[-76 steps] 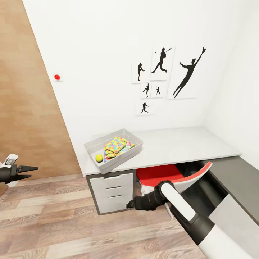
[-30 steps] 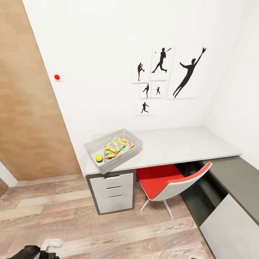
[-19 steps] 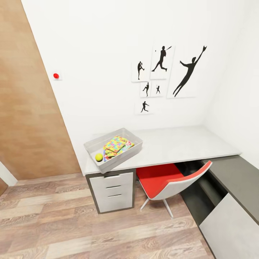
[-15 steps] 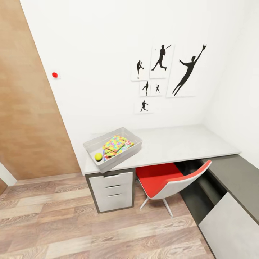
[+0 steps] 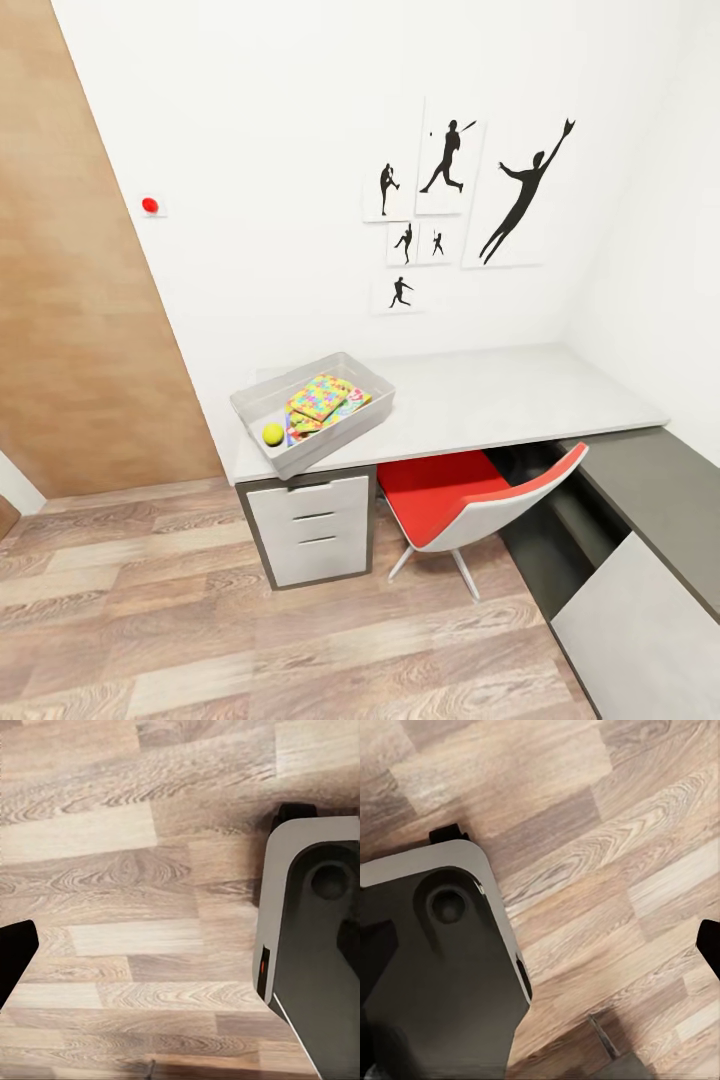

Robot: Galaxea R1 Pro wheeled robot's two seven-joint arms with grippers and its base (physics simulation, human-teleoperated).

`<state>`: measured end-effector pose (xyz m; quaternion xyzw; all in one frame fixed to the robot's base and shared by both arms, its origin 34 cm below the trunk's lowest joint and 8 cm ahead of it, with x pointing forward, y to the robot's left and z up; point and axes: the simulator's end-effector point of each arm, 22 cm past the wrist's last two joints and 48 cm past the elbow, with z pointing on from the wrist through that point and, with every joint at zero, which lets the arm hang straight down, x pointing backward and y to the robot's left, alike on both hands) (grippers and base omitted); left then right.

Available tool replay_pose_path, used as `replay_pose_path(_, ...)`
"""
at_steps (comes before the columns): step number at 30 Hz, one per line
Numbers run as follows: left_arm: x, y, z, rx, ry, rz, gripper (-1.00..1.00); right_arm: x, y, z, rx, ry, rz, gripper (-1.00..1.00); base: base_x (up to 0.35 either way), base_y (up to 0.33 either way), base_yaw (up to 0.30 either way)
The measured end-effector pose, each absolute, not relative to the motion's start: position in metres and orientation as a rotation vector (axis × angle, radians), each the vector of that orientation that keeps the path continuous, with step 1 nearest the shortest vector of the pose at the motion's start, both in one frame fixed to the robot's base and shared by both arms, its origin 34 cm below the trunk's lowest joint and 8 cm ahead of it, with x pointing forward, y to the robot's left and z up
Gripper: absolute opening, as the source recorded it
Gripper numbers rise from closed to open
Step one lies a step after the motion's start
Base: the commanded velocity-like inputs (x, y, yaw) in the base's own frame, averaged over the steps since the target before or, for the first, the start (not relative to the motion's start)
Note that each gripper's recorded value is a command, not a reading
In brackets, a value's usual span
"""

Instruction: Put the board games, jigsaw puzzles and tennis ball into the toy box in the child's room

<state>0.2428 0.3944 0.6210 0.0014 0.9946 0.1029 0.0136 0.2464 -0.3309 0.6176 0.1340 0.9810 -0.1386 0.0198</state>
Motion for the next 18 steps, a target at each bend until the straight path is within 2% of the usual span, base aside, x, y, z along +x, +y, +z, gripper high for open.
replay_pose_path(18,0.199,0.352,0.614,0.03,3.153,0.299,1.0,0.218,-0.323,0.616,0.408,3.08,-0.435,1.0,0.0,0.0,0.0)
